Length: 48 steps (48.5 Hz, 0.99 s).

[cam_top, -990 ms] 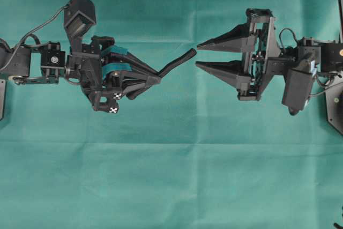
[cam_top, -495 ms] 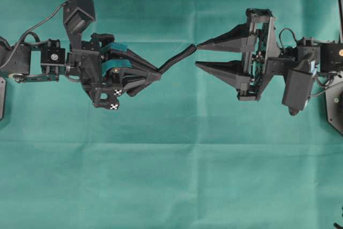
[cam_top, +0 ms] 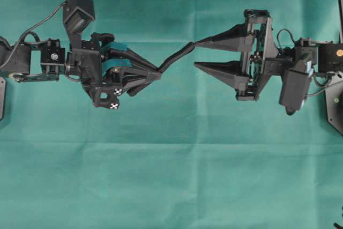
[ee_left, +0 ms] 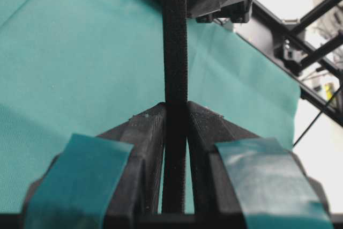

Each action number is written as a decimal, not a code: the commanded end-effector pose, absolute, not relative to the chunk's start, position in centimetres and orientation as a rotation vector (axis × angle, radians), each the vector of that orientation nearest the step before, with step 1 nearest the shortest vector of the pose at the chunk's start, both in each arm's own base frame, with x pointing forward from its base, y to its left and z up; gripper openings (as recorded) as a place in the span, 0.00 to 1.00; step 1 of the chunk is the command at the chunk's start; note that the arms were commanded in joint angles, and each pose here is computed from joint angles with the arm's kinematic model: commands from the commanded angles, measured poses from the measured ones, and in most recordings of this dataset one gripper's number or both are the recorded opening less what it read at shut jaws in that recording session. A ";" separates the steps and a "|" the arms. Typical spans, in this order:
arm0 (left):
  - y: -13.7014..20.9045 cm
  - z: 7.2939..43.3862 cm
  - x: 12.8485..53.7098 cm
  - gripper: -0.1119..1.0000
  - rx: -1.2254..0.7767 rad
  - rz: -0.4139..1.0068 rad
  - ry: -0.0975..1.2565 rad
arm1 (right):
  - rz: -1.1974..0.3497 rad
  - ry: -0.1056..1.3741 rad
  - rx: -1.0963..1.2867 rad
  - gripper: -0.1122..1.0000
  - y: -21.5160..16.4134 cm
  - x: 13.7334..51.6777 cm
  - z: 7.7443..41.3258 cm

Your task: Peel off the Velcro with your right arm.

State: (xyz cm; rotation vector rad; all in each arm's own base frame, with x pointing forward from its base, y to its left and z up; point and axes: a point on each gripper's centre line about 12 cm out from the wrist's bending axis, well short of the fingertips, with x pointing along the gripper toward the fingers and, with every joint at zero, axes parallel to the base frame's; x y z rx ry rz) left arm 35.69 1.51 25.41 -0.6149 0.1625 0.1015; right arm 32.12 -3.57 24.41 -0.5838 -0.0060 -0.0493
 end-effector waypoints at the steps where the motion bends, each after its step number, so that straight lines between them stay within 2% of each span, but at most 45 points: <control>1: 1.7 26.4 35.7 0.19 -0.614 0.097 0.128 | -0.053 -0.043 -0.588 0.19 -3.5 32.5 25.4; 26: 2.2 26.6 35.7 0.19 -0.614 0.107 0.109 | -0.049 -0.062 -0.591 0.19 -3.3 32.6 25.5; 48: 2.3 26.7 35.7 0.19 -0.614 0.103 0.093 | -0.024 -0.115 -0.619 0.19 -3.0 34.1 25.5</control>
